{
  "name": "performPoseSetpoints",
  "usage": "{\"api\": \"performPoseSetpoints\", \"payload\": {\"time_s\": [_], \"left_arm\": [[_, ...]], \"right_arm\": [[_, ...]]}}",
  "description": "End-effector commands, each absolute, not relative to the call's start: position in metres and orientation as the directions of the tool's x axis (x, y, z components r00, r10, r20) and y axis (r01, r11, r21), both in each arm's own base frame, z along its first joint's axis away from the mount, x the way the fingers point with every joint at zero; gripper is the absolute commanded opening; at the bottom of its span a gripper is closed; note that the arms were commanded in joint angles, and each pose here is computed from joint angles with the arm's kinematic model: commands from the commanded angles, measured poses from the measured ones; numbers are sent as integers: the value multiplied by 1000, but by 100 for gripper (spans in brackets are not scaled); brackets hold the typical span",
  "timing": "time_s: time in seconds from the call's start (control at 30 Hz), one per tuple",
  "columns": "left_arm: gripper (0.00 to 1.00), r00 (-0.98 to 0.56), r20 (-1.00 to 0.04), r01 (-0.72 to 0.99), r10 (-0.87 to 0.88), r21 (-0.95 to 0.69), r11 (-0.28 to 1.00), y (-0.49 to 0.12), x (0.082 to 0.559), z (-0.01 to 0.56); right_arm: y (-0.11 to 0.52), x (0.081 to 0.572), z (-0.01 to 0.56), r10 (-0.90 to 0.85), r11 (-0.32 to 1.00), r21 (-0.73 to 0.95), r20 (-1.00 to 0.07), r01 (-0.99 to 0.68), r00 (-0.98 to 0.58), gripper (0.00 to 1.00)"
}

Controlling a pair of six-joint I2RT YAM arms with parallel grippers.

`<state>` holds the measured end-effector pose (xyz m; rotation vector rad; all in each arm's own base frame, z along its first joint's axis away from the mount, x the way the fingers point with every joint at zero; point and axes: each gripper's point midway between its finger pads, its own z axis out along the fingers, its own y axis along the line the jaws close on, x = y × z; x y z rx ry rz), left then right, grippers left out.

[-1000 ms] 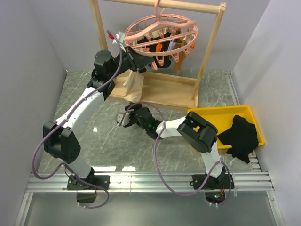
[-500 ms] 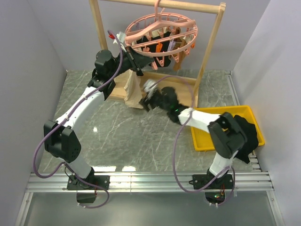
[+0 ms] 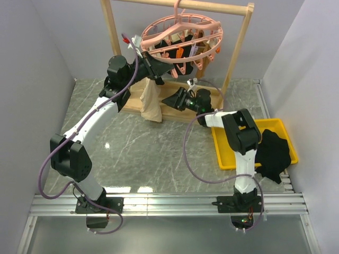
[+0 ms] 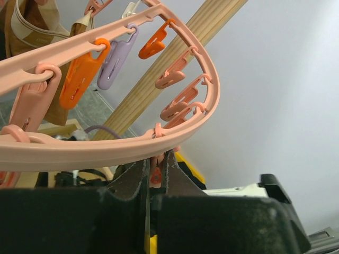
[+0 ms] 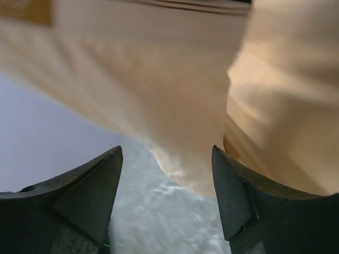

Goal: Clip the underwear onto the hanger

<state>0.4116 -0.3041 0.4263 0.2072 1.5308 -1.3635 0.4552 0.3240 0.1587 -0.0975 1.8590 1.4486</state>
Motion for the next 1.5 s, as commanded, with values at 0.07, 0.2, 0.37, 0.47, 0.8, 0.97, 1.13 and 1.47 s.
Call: {"api": "performPoseSetpoints", "payload": {"time_s": [0.07,0.2,0.37,0.47,0.8,0.97,1.13,1.47], "left_arm": [[0,-341,-777,766,-529,-556,322,-296,407,474],[0,-343,-776,766,-530,-557,320,-296,407,475],[0,-344,-774,766,-532,-559,317,-297,408,476],[0,-349,-771,764,-532,-563,316,-297,408,476],[0,-356,-767,758,-534,-571,315,-298,411,475],[0,-356,-769,759,-531,-569,315,-298,412,476],[0,-361,-764,758,-535,-574,308,-299,411,475],[0,-367,-760,756,-536,-580,304,-299,412,474]], "right_arm": [[325,484,217,582,74,914,-365,-399,-727,75],[325,503,209,627,-7,936,-269,-351,-731,75],[330,525,197,650,-91,945,-184,-315,-738,75],[331,531,191,662,-98,943,-176,-317,-728,75],[337,545,176,676,-133,947,-128,-292,-726,75],[347,548,160,663,-159,953,-89,-256,-743,75],[354,550,155,663,-179,954,-64,-241,-746,76],[374,549,144,646,-235,954,12,-184,-763,76]]}}
